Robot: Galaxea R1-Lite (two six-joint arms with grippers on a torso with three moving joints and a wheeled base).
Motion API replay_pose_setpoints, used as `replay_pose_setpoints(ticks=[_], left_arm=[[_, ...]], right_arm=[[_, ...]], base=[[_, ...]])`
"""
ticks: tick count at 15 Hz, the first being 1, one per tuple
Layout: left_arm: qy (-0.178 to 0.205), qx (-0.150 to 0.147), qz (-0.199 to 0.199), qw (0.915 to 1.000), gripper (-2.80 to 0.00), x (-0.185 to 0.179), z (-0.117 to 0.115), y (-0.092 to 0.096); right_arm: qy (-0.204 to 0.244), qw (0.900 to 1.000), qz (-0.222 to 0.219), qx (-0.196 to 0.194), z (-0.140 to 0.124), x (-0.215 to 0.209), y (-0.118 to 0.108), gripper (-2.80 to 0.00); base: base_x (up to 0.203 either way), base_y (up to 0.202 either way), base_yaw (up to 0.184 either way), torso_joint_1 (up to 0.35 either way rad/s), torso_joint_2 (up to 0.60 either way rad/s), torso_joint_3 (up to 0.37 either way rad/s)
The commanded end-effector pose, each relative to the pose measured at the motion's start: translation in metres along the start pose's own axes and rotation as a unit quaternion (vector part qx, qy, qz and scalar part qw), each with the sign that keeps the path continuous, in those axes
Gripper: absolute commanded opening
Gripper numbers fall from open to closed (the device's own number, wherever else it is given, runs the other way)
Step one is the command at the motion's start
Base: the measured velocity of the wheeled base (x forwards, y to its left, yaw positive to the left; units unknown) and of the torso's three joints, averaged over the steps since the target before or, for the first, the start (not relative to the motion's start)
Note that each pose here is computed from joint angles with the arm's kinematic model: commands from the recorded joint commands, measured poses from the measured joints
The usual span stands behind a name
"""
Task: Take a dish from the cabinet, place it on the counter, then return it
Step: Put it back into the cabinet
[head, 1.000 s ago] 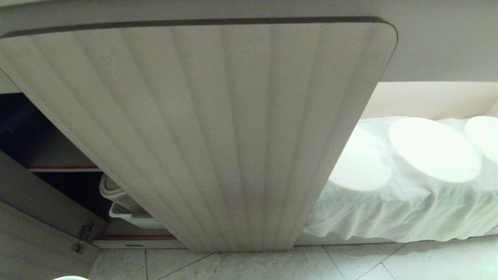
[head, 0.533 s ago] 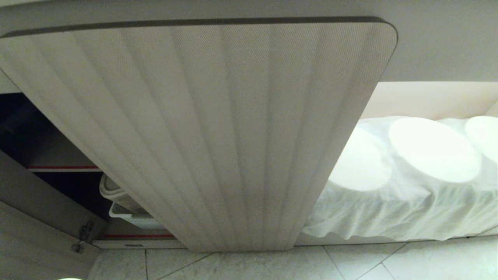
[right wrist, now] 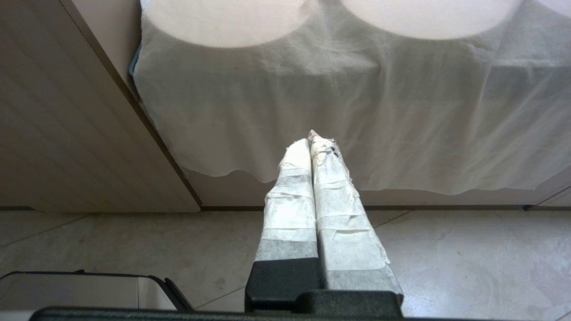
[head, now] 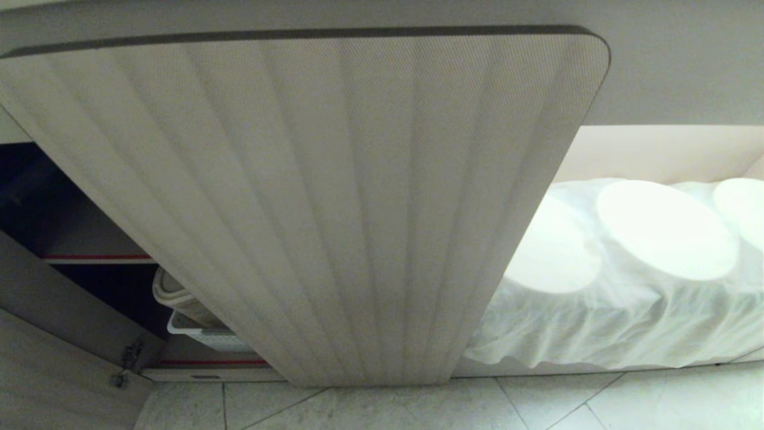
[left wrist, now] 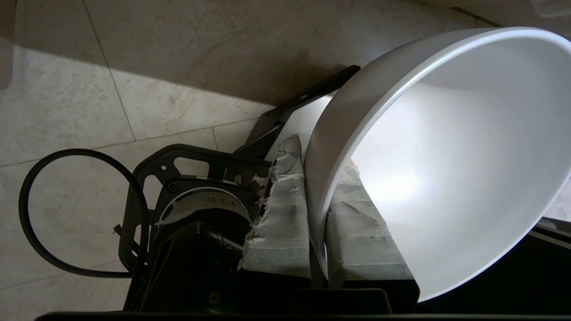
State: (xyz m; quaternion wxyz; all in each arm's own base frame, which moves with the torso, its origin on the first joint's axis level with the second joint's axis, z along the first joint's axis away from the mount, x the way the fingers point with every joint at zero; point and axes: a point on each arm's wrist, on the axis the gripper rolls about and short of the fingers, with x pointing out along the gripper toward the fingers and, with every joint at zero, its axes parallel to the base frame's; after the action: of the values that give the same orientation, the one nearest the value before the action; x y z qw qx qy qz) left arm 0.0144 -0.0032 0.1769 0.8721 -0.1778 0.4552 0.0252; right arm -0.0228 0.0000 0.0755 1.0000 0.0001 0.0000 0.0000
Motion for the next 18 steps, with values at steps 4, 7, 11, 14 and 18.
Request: replay_pose_setpoints(ticks=[4,7,11,14,18], left_arm=[[0.003,-0.001,0.001,1.0,-2.8,0.0,-0.0003,0.0002],[0.002,-0.002,0.002,1.0,-2.8,0.0,-0.0003,0.0002],[0.003,-0.001,0.002,1.0,-2.8,0.0002,-0.0002,0.0001],[0.003,-0.001,0.002,1.0,-2.8,0.0002,-0.0002,0.0001],[0.004,-0.001,0.002,1.0,-2.8,0.0005,-0.0004,0.0002]], right_arm=[[0.0,1.0,0.001,0.0,0.0,0.0,0.0,-2.8],[0.0,1.0,0.0,0.0,0.0,0.0,0.0,-2.8],[0.0,1.0,0.0,0.0,0.0,0.0,0.0,-2.8],[0.0,1.0,0.0,0.0,0.0,0.0,0.0,-2.8],[0.0,1.0,0.0,0.0,0.0,0.0,0.0,-2.8]], base=[[0.0,0.0,0.0,0.0,0.0,0.0],[-0.001,0.032,-0.001,-0.001,0.0,0.001],[0.0,0.186,-0.001,0.002,0.0,0.005],[0.001,0.197,-0.001,0.002,0.0,0.002],[0.0,0.195,0.0,0.004,0.0,0.002]])
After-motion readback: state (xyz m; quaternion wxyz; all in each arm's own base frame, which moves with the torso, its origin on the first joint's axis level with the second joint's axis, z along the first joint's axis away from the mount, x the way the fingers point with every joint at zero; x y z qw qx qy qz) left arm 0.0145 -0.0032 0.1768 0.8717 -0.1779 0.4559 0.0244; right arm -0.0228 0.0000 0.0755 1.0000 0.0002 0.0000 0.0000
